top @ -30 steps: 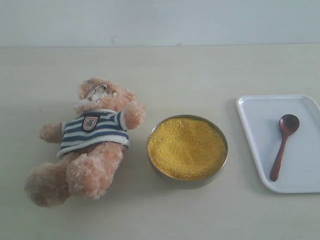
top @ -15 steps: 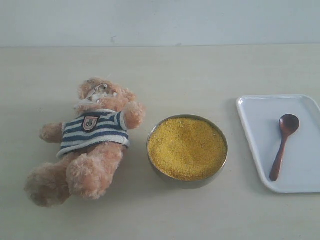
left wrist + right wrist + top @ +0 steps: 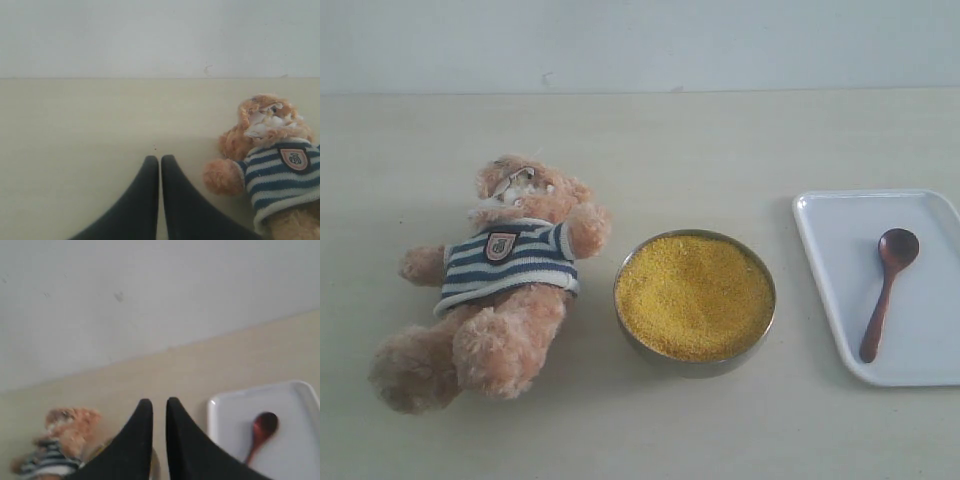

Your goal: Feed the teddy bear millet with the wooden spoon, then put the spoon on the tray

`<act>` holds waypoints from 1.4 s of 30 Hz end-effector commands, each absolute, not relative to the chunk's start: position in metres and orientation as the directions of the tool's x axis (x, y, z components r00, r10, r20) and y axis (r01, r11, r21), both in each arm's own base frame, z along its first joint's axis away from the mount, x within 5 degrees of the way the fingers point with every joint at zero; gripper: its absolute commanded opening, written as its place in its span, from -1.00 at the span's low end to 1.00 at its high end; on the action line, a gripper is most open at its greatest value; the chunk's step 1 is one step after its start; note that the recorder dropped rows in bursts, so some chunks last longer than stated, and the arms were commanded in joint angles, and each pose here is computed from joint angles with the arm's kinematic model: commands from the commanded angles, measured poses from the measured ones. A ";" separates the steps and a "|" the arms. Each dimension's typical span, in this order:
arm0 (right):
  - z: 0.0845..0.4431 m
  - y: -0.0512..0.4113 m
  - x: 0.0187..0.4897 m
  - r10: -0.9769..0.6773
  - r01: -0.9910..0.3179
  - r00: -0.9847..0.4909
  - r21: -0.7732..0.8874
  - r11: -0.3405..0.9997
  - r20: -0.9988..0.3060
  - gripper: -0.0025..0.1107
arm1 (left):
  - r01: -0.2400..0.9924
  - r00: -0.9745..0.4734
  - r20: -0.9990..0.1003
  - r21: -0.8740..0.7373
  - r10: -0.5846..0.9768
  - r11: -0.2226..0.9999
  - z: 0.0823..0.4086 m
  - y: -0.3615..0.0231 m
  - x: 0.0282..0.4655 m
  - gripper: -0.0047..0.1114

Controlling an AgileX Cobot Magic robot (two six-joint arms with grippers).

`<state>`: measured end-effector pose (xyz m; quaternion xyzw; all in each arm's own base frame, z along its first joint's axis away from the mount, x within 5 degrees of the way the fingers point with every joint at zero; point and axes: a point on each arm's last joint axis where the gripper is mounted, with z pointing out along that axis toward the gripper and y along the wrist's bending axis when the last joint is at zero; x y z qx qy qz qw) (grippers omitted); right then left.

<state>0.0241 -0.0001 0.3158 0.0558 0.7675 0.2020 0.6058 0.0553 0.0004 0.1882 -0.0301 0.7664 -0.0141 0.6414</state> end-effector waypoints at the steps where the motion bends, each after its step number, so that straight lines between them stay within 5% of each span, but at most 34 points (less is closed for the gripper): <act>1: 0.326 0.002 0.043 0.108 -0.093 -0.506 0.179 0.979 -0.856 -0.79 | -0.024 -0.165 -0.984 -0.063 -0.066 0.998 0.190 0.000 0.055 -0.85; 15: 0.252 0.057 0.180 -0.182 -0.180 -0.848 -0.051 0.982 -0.498 -0.73 | -0.024 -0.165 -0.984 -0.063 -0.066 0.998 0.190 0.000 0.055 -0.85; 17: 0.239 0.062 0.193 -0.150 -0.153 -0.866 -0.032 0.988 -0.477 -0.53 | -0.024 -0.165 -0.984 -0.063 -0.066 0.998 0.190 0.000 0.055 -0.85; 21: 0.216 0.069 0.212 -0.054 -0.057 -0.897 -0.006 0.998 -0.439 0.20 | -0.024 -0.165 -0.984 -0.063 -0.066 0.998 0.190 0.000 0.055 -0.85; 23: 0.205 0.070 0.219 -0.037 -0.027 -0.921 -0.032 0.999 -0.387 0.31 | -0.024 -0.165 -0.984 -0.063 -0.066 0.998 0.190 0.000 0.055 -0.85; 36: 0.175 0.073 0.230 -0.067 -0.046 -0.964 -0.087 0.995 -0.256 0.25 | -0.024 -0.165 -0.984 -0.063 -0.066 0.998 0.190 0.000 0.055 -0.85; 42: 0.175 0.074 0.229 -0.055 -0.036 -0.968 -0.080 0.996 -0.246 -0.36 | -0.024 -0.165 -0.984 -0.063 -0.066 0.998 0.190 0.000 0.055 -0.85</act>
